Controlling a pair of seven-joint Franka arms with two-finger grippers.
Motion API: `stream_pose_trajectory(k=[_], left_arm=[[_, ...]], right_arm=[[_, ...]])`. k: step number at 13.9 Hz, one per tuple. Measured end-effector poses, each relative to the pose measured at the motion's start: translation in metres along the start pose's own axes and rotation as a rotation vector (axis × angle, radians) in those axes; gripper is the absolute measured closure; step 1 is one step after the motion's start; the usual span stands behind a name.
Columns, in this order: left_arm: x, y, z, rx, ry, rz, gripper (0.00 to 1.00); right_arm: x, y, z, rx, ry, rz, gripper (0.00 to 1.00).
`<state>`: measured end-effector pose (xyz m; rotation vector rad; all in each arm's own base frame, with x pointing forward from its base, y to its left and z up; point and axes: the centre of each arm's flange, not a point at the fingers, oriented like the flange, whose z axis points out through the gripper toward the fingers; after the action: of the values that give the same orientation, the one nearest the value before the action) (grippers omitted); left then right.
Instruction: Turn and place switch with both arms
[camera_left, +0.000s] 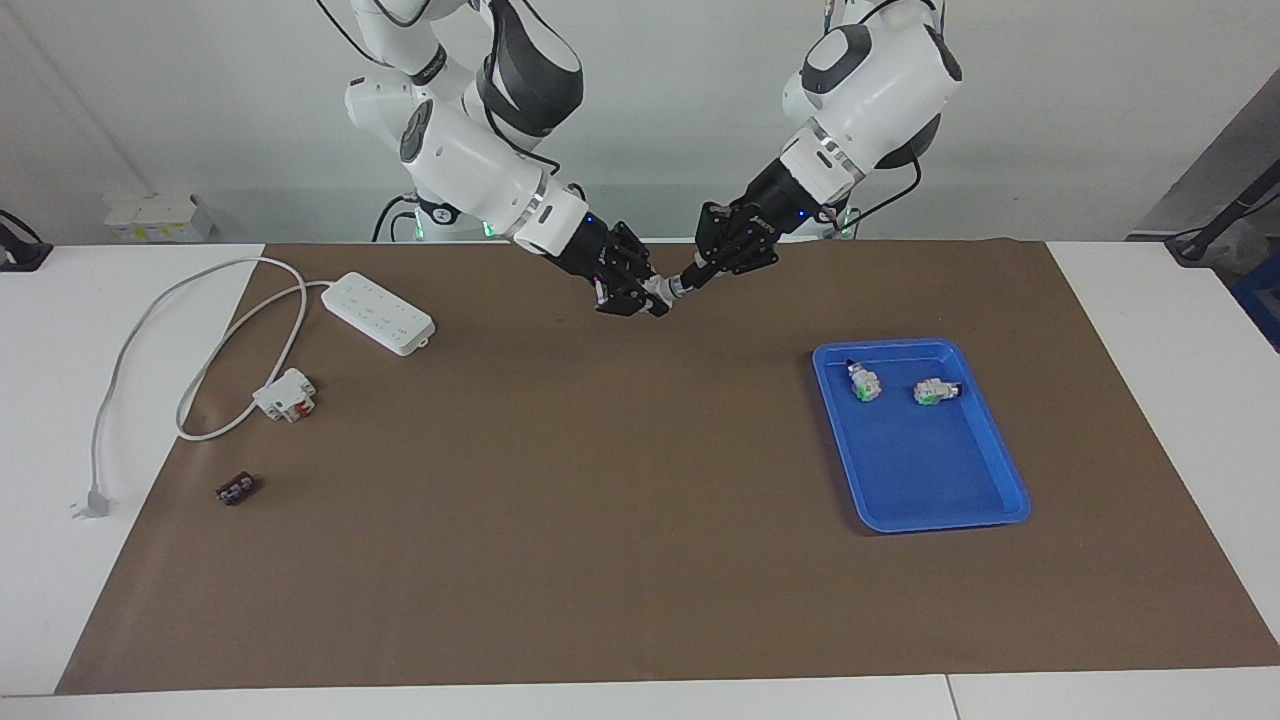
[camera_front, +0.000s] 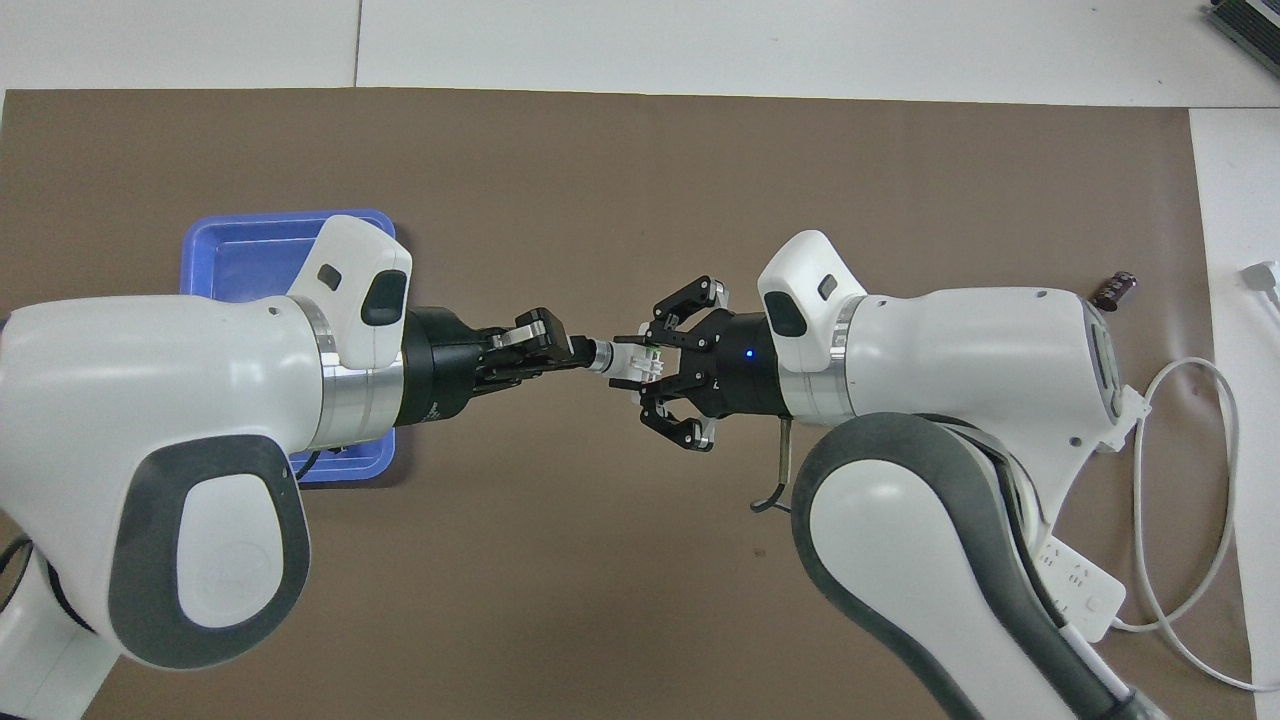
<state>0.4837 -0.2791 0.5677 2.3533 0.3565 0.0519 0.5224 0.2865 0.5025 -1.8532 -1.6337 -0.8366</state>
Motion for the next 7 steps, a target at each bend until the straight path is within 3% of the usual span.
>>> stream_pose_trajectory(k=[7], left_arm=[[0.0004, -0.0022, 0.0014, 0.004, -0.002, -0.44, 0.91]], right_arm=[[-0.0012, -0.0002, 0.0005, -0.001, -0.002, 0.002, 0.65]])
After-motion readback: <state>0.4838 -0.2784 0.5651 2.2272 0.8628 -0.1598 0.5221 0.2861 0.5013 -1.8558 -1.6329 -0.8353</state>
